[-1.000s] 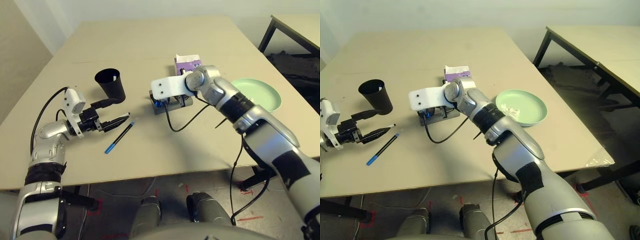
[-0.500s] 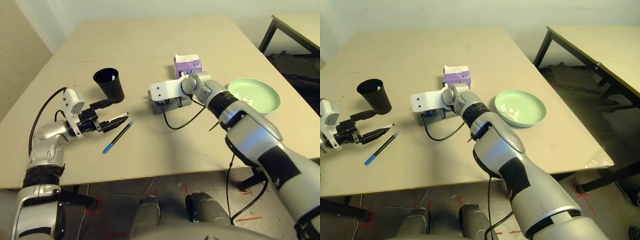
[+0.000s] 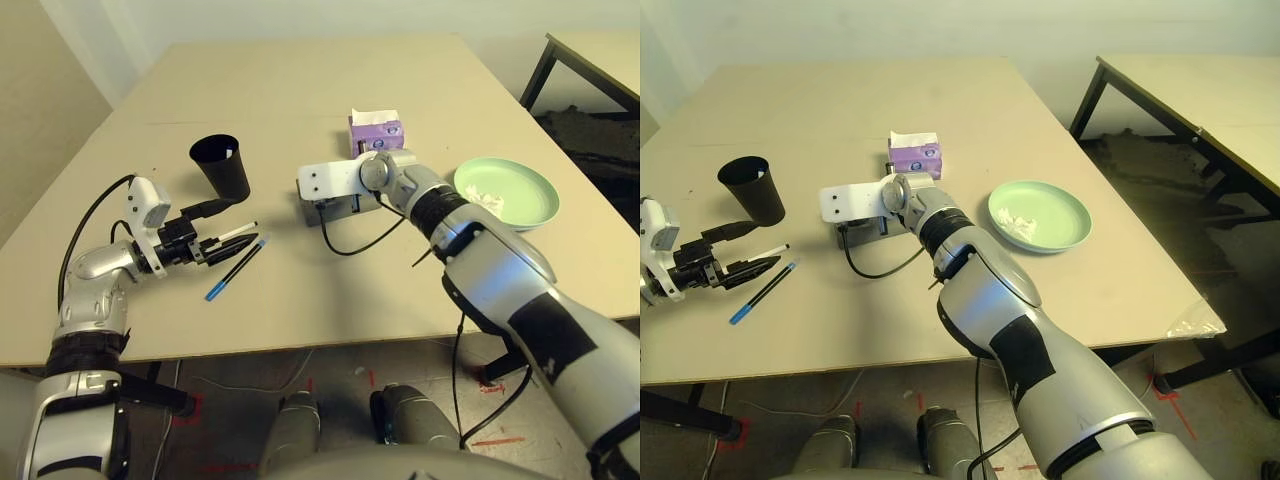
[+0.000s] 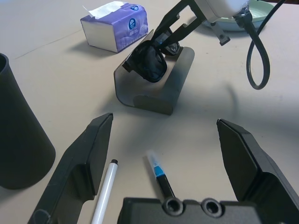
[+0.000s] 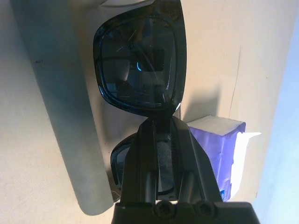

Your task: Organize and tidy the items on the table.

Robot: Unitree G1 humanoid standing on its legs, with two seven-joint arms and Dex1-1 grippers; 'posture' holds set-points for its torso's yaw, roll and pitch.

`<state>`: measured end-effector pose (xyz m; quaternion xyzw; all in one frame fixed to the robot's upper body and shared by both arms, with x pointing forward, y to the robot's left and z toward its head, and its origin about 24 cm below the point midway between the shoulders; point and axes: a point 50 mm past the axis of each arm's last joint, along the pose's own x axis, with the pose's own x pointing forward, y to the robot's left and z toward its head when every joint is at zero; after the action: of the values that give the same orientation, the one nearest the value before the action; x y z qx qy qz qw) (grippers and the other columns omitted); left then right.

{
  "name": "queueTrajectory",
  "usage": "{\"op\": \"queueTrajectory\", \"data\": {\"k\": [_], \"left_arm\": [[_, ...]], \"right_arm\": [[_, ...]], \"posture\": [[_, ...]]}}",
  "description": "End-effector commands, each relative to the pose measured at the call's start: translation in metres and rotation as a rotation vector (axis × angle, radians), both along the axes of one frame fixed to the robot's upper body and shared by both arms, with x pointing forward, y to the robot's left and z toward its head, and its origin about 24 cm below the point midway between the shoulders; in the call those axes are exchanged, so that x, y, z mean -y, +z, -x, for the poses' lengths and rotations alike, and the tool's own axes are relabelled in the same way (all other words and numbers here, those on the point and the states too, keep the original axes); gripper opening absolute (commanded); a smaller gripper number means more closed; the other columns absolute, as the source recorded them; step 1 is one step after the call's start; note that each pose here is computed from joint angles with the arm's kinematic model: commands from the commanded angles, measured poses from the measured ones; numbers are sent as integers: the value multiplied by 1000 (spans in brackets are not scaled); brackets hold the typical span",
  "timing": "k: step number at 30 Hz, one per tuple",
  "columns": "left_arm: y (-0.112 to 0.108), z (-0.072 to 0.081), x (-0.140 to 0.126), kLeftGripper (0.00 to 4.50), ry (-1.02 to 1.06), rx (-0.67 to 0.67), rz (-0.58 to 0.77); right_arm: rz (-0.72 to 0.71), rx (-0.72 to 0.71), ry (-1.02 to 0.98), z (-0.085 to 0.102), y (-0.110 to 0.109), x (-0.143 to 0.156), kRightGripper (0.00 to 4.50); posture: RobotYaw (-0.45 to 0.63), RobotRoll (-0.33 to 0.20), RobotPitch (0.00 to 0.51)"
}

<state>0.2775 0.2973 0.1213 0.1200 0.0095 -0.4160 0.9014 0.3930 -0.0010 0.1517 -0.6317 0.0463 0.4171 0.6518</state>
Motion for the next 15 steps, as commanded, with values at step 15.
{"op": "queueTrajectory", "data": {"k": [15], "left_arm": [[-1,4,-1,4500,2,2,5]], "right_arm": [[75,-142,14,7,-23,7,145]], "posture": [[18,0,62]]}}
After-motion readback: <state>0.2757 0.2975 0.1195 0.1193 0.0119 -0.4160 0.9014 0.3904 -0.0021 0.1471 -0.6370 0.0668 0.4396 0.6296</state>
